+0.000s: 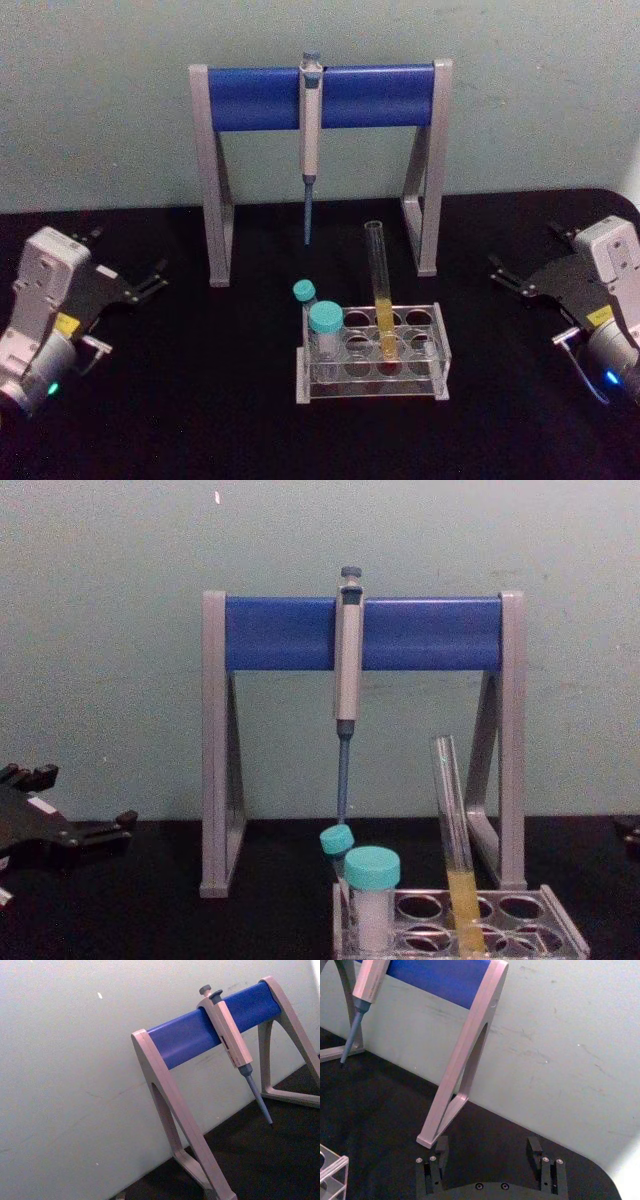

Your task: Pick up the test tube from the test tube rack, shake it, then place it back into the test tube rack.

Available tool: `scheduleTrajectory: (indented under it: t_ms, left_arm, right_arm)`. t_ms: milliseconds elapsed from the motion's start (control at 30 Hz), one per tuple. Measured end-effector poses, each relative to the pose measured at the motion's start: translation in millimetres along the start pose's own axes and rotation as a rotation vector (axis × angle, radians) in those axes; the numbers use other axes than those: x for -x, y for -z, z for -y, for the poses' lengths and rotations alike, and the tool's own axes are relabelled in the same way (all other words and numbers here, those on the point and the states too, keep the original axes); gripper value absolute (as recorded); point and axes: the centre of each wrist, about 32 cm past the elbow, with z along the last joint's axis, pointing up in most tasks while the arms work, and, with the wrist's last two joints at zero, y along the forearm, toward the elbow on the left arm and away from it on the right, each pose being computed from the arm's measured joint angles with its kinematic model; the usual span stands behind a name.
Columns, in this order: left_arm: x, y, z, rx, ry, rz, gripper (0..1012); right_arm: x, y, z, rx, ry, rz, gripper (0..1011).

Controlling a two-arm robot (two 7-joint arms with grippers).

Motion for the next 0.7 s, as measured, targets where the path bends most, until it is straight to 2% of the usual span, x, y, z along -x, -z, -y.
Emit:
scheduleTrajectory:
  t_ms: [700]
  left_arm:
    - [0.0,0.0,0.0,0.0,0.0,0.0,1010]
  right_arm:
    - [0.0,0.0,0.0,0.0,0.0,0.0,1000]
